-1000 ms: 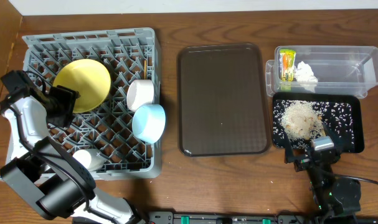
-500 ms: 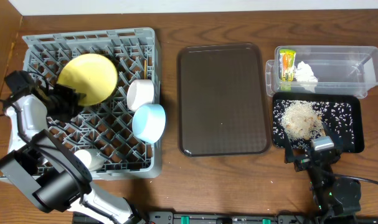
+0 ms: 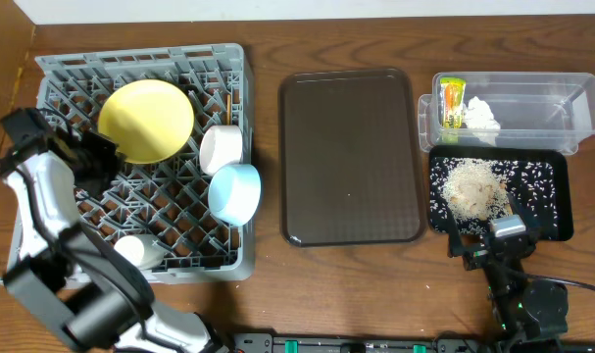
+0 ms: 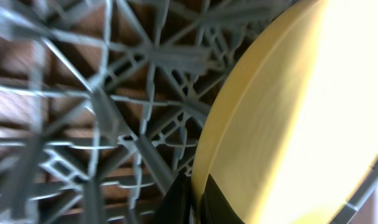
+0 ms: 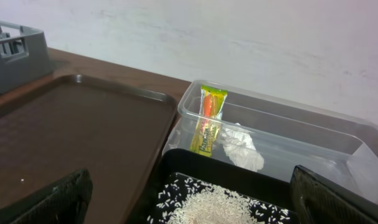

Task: Sort waste into correct bins and load items into the dishwasher
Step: 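Tilt the yellow plate upright into a rack slot with the left gripper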

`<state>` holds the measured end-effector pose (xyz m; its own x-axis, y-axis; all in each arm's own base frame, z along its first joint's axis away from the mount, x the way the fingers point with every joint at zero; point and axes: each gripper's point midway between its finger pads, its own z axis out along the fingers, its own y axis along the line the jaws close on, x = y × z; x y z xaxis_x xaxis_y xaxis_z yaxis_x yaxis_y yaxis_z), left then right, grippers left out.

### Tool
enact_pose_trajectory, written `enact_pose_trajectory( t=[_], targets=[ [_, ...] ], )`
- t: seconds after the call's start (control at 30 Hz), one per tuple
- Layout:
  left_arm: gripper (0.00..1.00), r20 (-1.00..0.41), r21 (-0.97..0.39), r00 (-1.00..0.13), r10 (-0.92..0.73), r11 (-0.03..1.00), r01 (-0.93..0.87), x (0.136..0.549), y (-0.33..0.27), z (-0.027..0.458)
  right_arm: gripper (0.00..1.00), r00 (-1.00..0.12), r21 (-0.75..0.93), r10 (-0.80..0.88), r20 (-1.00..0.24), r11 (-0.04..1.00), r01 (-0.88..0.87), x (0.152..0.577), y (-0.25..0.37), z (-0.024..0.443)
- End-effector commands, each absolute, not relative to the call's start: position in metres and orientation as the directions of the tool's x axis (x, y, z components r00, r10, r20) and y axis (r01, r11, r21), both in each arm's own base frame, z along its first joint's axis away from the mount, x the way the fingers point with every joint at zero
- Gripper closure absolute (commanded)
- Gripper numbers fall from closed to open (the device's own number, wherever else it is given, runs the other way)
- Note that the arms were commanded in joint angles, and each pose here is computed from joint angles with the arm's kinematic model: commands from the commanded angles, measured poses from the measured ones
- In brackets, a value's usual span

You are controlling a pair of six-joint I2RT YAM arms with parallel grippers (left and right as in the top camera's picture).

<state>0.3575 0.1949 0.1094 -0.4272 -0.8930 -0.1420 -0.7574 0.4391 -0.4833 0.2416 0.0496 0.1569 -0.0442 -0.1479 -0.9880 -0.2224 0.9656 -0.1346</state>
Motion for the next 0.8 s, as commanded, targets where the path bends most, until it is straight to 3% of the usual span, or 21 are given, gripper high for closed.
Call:
enact_pose_trajectory(
  t=[0.0,0.2,0.37,0.6,0.77],
  targets=[
    [0.92,-0.377,-0.372,-0.462,-0.803,0.588,-0.718,0.343,0.215,0.156,0.01,-0.052,-0.124,-0.138,-0.989,0.971,-0.206,0.242,0.046,0.156],
    [0.92,-0.498,-0.236,-0.492,-0.714,0.657,-0.716,0.326,0.229,0.181,0.01,-0.052,-0.124,-0.138,-0.989,0.971,-0.206,0.242,0.046,0.156],
    [0.92,-0.526,0.0,-0.633,-0.568,0.744,-0.668,0.318,0.234,0.176,0.01,-0.052,-0.124,-0.138,-0.989,0.971,-0.206,0.242,0.046,0.156],
    [0.93,-0.536,0.162,-0.714,-0.45,0.775,-0.611,0.329,0.218,0.18,0.01,-0.052,-0.124,-0.138,-0.989,0.971,-0.206,0.242,0.046,0.156],
    [0.92,-0.542,0.322,-0.758,-0.363,0.743,-0.586,0.333,0.208,0.189,0.01,-0.052,-0.124,-0.138,-0.989,0.971,-0.206,0.242,0.046,0.156]
  ],
)
